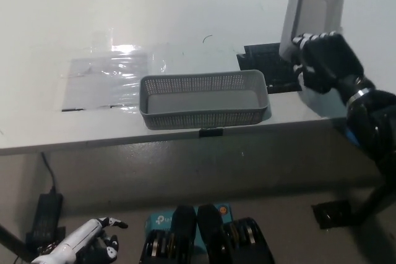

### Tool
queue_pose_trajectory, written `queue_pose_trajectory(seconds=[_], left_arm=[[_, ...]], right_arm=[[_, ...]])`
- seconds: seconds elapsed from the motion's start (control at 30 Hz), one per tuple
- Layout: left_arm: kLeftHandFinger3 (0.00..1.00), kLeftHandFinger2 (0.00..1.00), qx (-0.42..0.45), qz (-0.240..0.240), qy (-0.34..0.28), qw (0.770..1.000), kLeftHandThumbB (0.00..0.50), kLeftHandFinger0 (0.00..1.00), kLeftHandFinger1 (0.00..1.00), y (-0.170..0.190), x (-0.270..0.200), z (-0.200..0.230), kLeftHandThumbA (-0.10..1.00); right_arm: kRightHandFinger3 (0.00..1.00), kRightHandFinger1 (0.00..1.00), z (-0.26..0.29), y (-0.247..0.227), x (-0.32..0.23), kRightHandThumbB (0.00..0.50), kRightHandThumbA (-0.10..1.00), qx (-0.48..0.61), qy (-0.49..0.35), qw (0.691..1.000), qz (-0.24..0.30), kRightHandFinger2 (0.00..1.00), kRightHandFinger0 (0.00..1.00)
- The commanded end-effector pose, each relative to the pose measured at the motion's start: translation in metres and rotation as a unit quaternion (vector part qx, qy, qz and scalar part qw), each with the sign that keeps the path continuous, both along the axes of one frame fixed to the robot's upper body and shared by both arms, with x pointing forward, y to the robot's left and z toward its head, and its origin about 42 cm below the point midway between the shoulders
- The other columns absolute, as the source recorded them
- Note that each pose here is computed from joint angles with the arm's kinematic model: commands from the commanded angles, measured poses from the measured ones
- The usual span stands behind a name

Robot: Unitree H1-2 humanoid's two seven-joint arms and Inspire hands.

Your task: The robot uses its right hand to pick up the grey box kept on the middle on the desk and place it on top of another box next to it in a right angle

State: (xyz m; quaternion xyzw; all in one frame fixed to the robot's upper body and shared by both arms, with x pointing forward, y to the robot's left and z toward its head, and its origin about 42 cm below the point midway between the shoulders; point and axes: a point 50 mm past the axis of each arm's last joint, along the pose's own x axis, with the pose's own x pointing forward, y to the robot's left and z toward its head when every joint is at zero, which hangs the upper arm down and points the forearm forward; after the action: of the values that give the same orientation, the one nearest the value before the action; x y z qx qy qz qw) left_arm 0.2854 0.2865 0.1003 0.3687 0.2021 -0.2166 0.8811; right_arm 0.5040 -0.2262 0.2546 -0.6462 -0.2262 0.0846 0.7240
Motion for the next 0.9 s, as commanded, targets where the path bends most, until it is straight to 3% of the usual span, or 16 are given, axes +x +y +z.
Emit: queue_pose_trajectory(seconds=[0.0,0.03,0.3,0.5,0.63,0.7,0.73,0.8,0.83,0.87], left_arm=[[0.75,0.36,0.006,0.001,-0.022,1.000,0.169,0.19,0.20,0.007,0.000,0.007,0.16],[0.75,0.37,0.006,0.002,-0.020,1.000,0.169,0.19,0.20,0.008,0.000,0.005,0.15],[0.73,0.34,0.008,0.005,-0.015,1.000,0.164,0.16,0.18,0.012,0.001,0.005,0.16],[0.73,0.32,0.006,0.008,-0.015,1.000,0.167,0.14,0.15,0.012,0.005,0.006,0.13],[0.74,0.32,0.003,0.008,-0.009,1.000,0.168,0.15,0.15,0.011,0.006,0.007,0.12],[0.74,0.33,0.005,0.006,-0.010,1.000,0.177,0.15,0.16,0.012,0.006,0.008,0.15],[0.74,0.33,0.005,0.005,-0.009,1.000,0.177,0.15,0.16,0.012,0.006,0.007,0.16],[0.73,0.32,0.005,0.005,-0.014,1.000,0.182,0.14,0.15,0.012,0.008,0.010,0.15],[0.74,0.32,0.009,0.005,-0.015,1.000,0.179,0.14,0.16,0.012,0.009,0.010,0.15],[0.74,0.31,0.012,0.005,-0.016,1.000,0.179,0.15,0.16,0.013,0.010,0.011,0.15]], right_arm=[[0.32,0.05,0.067,-0.007,0.009,0.202,-0.10,0.007,-0.062,0.998,0.018,0.40,0.00],[0.33,0.06,0.077,-0.009,0.011,0.201,-0.10,0.000,-0.068,0.998,0.016,0.40,0.00],[0.15,0.00,0.122,0.014,-0.002,0.271,-0.10,-0.003,-0.092,0.994,0.060,0.32,0.00],[0.25,0.05,0.128,0.062,-0.027,0.253,-0.10,0.013,-0.025,0.994,0.109,0.42,0.00],[0.26,0.03,0.118,0.082,-0.037,0.241,-0.10,0.022,0.001,0.991,0.129,0.41,0.00],[0.27,0.03,0.112,0.093,-0.040,0.266,-0.10,0.027,0.019,0.990,0.138,0.41,0.00],[0.39,0.04,0.111,0.097,-0.041,0.280,-0.10,0.027,0.030,0.990,0.138,0.43,0.00],[0.24,0.00,0.109,0.104,-0.042,0.250,-0.10,0.027,0.056,0.988,0.141,0.39,0.00],[0.44,0.15,0.108,0.107,-0.042,0.259,-0.10,0.021,0.065,0.987,0.143,0.55,0.04],[0.41,0.07,0.108,0.108,-0.042,0.253,-0.10,0.020,0.067,0.987,0.142,0.39,0.00]])
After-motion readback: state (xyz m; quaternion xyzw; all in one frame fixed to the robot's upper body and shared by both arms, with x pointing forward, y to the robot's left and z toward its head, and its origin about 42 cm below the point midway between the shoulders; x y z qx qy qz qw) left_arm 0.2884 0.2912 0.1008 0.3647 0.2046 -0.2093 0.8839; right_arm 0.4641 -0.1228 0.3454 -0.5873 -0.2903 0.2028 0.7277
